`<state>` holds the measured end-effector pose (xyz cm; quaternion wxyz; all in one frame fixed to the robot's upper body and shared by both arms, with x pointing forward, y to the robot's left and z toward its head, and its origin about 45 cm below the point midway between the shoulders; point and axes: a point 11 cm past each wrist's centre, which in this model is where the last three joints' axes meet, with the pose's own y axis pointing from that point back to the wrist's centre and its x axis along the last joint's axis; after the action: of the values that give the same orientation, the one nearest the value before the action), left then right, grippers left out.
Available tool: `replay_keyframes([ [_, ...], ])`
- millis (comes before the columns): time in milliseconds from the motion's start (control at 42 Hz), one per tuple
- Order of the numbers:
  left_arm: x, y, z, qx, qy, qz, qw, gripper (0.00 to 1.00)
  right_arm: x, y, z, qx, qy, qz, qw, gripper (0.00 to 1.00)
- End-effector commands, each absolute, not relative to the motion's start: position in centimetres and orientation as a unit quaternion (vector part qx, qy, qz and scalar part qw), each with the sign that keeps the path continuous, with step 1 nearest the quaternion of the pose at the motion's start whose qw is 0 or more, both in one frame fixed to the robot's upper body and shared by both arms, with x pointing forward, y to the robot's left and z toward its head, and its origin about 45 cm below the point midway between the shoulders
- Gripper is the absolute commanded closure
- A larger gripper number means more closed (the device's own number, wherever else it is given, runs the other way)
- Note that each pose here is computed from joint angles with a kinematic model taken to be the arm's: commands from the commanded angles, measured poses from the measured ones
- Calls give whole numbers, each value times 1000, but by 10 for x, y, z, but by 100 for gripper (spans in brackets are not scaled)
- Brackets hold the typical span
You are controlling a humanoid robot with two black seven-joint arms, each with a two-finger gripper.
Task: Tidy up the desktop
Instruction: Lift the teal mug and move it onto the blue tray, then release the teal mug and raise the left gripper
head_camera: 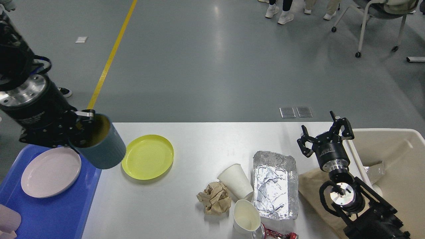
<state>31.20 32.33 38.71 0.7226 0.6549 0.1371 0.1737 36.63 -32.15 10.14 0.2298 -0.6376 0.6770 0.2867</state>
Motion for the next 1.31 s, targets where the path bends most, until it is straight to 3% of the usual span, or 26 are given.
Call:
replay_keyframes([
  [0, 303, 375, 355, 656, 174, 176, 713, 100, 366, -322, 102, -637, 678, 287, 230, 0],
  [286, 265, 459, 274, 667, 213, 184, 690, 100, 366, -322, 101, -637, 677, 287, 230, 0],
  [595, 251, 517, 198, 669, 235, 210, 673, 100, 366, -322, 101, -638, 677, 286, 229, 0],
  [833, 242, 525, 161, 667, 242, 214, 672, 100, 366, -322, 101, -637, 677, 287, 230, 0],
  [1285, 239, 527, 150, 681, 224, 211, 664, 100, 366, -322, 101, -637, 677, 287, 230, 0],
])
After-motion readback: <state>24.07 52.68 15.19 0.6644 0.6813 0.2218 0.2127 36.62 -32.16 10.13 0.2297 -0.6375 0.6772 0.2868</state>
